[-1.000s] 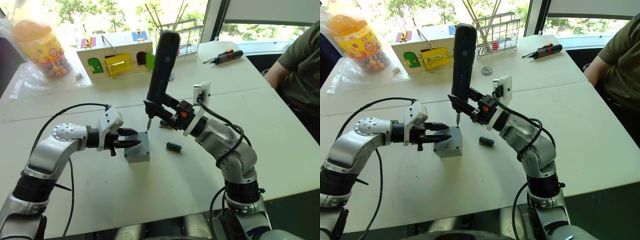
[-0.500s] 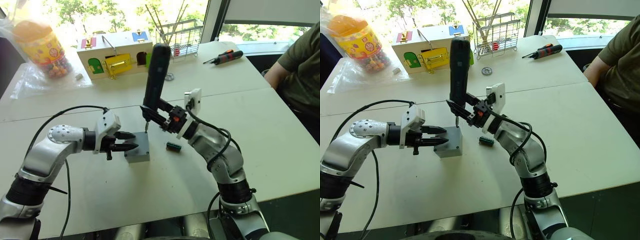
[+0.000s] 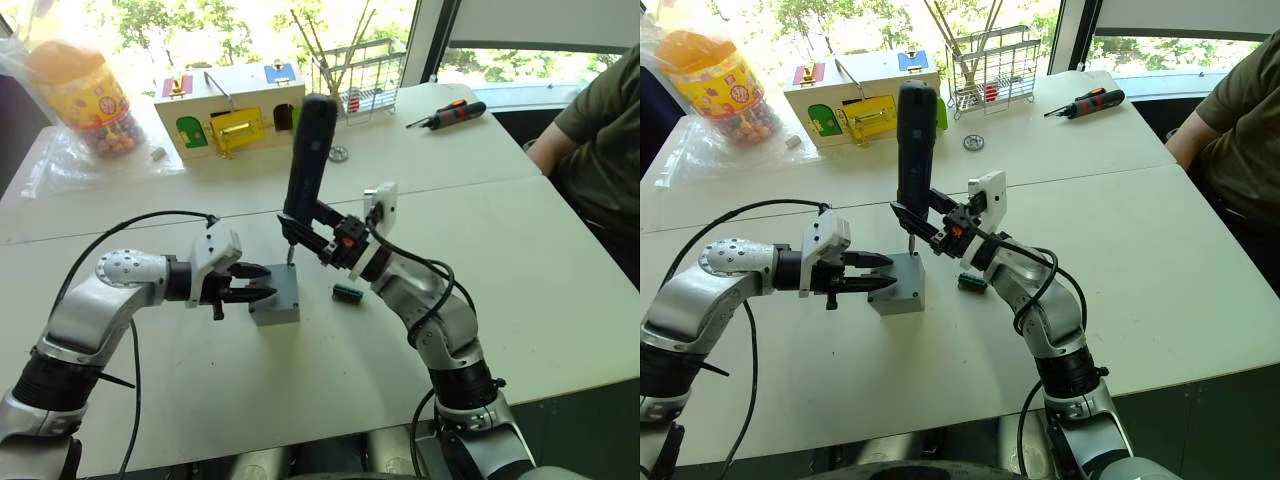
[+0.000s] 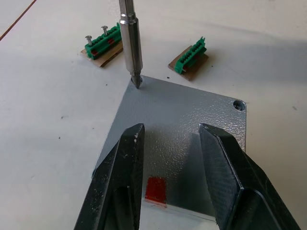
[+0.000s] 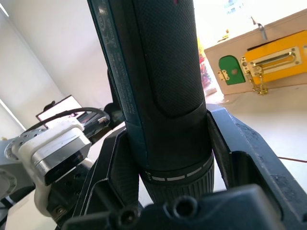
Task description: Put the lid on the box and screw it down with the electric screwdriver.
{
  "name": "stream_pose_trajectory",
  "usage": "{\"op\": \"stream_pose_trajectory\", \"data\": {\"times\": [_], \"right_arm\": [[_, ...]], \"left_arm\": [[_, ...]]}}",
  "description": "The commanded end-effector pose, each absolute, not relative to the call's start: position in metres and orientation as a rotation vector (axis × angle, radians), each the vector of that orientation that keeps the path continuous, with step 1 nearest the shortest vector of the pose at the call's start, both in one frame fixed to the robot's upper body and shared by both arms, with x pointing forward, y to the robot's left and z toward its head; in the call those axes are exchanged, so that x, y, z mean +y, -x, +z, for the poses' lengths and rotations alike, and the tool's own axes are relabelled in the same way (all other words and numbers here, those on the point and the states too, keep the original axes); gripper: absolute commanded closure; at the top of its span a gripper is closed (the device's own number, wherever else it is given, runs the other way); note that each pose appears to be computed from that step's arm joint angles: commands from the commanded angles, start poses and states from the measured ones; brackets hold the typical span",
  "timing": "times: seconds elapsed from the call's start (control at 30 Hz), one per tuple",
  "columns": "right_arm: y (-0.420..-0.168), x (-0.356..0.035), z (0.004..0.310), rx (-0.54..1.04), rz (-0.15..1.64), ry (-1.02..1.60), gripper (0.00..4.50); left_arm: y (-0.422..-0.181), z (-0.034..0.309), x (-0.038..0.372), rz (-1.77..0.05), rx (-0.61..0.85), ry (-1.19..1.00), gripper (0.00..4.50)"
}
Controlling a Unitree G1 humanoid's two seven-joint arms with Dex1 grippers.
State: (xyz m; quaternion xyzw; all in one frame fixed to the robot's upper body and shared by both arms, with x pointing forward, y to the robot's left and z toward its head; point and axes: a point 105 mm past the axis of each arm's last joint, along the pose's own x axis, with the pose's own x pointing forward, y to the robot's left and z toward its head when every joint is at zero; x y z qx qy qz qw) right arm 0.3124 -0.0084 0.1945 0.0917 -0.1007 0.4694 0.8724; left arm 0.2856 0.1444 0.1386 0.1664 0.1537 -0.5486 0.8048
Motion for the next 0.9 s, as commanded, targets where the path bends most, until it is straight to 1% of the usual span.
{"op": "stream_pose_trajectory", "data": {"times": [0.03, 0.17, 0.37, 0.5, 0.8, 0.9], "right_arm": [[-0.307, -0.012, 0.209, -0.267, 0.991, -0.192, 2.73], [-0.306, -0.013, 0.208, -0.261, 0.995, -0.193, 2.73], [-0.304, -0.008, 0.197, -0.227, 1.006, -0.165, 2.73], [-0.302, 0.005, 0.176, -0.149, 1.051, -0.035, 2.73], [-0.304, 0.011, 0.155, -0.065, 1.062, 0.031, 2.73], [-0.301, 0.014, 0.147, -0.041, 1.073, 0.040, 2.73]], "left_arm": [[-0.286, 0.133, 0.147, -1.164, 0.349, -0.359, 2.72], [-0.287, 0.132, 0.145, -1.166, 0.345, -0.357, 2.72], [-0.287, 0.131, 0.145, -1.166, 0.343, -0.357, 2.72], [-0.286, 0.127, 0.146, -1.167, 0.362, -0.363, 2.72], [-0.283, 0.120, 0.150, -1.170, 0.393, -0.366, 2.72], [-0.283, 0.119, 0.150, -1.170, 0.396, -0.367, 2.72]]}}
